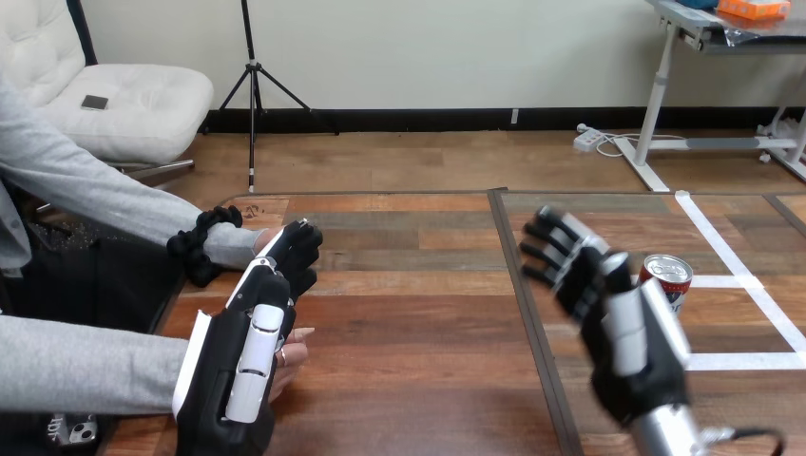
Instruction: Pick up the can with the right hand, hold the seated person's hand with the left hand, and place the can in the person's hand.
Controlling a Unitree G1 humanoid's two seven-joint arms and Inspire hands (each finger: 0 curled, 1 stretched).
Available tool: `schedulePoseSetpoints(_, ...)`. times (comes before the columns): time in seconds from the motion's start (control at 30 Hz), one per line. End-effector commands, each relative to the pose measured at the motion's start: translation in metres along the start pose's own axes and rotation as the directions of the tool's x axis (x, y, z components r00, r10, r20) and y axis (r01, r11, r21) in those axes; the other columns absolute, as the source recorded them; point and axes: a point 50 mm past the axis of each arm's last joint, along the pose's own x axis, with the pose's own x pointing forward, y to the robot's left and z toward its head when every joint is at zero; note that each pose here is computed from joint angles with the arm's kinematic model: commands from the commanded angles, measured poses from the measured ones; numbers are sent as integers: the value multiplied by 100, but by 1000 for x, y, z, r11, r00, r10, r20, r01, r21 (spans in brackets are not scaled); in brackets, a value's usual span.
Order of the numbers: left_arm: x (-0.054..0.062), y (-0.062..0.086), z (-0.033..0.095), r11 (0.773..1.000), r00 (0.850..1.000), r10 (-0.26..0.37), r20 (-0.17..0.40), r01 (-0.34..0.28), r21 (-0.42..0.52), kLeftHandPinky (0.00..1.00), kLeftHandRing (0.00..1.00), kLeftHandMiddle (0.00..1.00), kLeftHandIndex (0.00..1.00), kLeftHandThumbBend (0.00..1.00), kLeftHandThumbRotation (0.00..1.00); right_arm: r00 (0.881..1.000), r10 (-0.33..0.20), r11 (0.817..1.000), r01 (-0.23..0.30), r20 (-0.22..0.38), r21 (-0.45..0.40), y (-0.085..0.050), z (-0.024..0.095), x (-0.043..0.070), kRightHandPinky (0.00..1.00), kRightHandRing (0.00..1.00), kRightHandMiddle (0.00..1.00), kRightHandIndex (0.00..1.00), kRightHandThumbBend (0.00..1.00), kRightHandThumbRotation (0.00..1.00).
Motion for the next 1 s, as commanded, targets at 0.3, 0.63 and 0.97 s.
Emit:
schedulePoseSetpoints(0.3,11,-3,12,1000,998,-15,69,14,3,91,92,89,87,55,92,992,-9,998,18,123,-67,-24,32,35,83,89,88,87,88,97)
schedulePoseSetpoints(0.63,11,-3,11,1000,998,-16,67,16,-4,91,92,90,88,54,92,987,-31,996,44,157,-81,-36,38,44,80,88,88,86,85,97)
schedulePoseSetpoints(0.97,11,-2,12,1000,998,-14,65,15,-3,92,92,89,88,57,90,986,-70,990,88,153,-113,-47,41,49,77,86,87,86,86,96)
